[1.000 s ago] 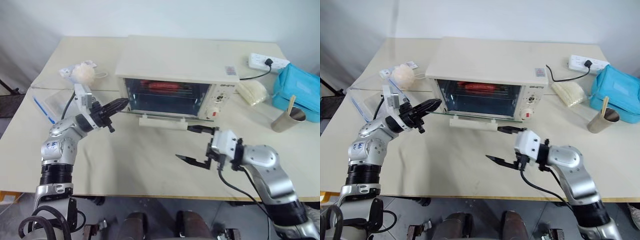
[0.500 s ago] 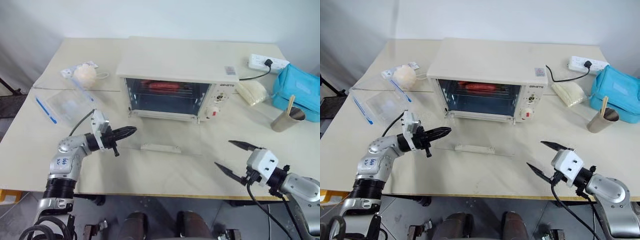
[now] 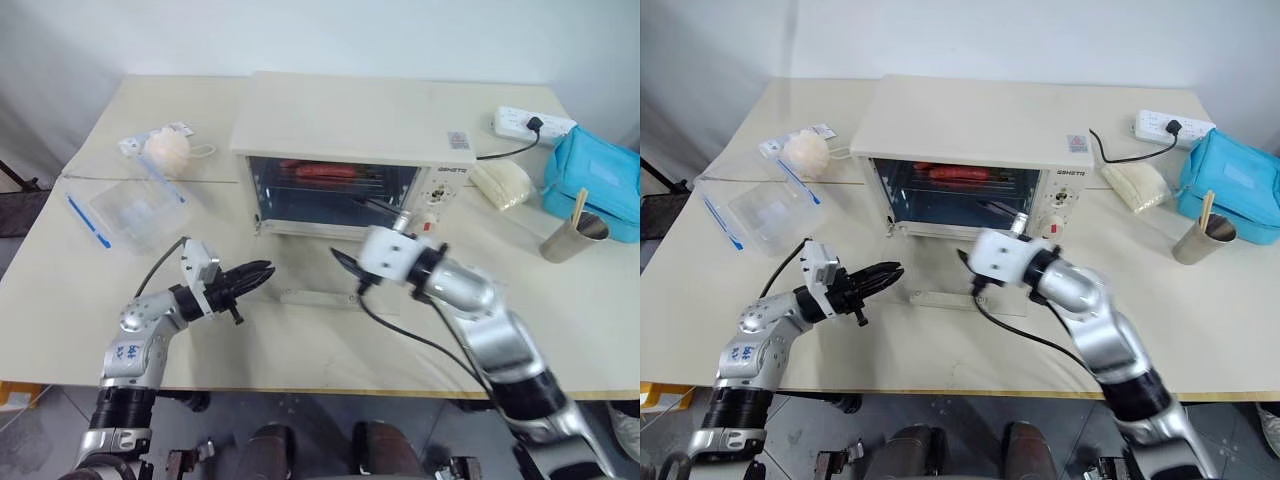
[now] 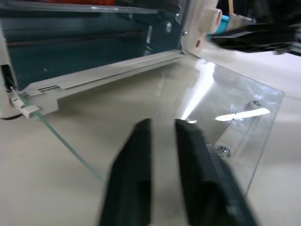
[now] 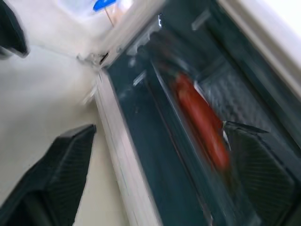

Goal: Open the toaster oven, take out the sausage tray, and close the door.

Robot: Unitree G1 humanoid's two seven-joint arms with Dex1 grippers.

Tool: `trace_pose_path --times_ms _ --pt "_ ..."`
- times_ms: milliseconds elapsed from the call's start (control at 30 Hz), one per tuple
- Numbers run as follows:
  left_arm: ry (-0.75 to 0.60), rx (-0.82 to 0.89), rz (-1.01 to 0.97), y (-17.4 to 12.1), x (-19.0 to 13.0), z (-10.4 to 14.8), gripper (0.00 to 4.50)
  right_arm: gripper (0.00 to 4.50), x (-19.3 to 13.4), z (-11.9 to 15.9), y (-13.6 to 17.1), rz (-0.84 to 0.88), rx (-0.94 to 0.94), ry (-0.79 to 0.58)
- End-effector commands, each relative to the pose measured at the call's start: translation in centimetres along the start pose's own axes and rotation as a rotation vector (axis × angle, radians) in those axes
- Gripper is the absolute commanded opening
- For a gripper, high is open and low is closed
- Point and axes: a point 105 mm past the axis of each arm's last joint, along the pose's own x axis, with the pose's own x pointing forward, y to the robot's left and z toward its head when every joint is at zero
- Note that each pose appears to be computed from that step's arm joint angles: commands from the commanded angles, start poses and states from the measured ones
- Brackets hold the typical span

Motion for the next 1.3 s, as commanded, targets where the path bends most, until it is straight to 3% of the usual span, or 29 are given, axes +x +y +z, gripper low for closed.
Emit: trace_pose_path --times_ms 33,267,333,767,1033,1300 --pt "-0.048 0.072 0.037 -0.2 -1.9 1.8 2.15 4.5 2.8 -1.8 -1.2 -0.078 -0.176 0.14" --pt "-0.129 0.028 0.064 -0.6 -3.9 3.2 4.36 4.5 5.1 -3.5 -2.4 -0.169 -0.292 0.232" --pt "-0.134 0.019 0.074 -0.5 -4.0 3.2 4.36 4.5 5.6 -3.5 -2.5 -0.179 -0.316 0.236" --pt "-0.178 0.052 0.003 1.3 -0.6 5.1 4.39 0.14 6.1 -4.1 -2.3 -0.188 -0.361 0.254" --pt "-0.197 0.074 -0.053 2.7 2.7 6.7 4.39 0.06 6.0 -2.5 -3.0 -0.201 -0.386 0.2" --pt "-0.241 0.098 -0.037 4.2 3.6 8.4 4.39 0.06 5.4 -0.7 -3.0 -0.186 -0.386 0.122"
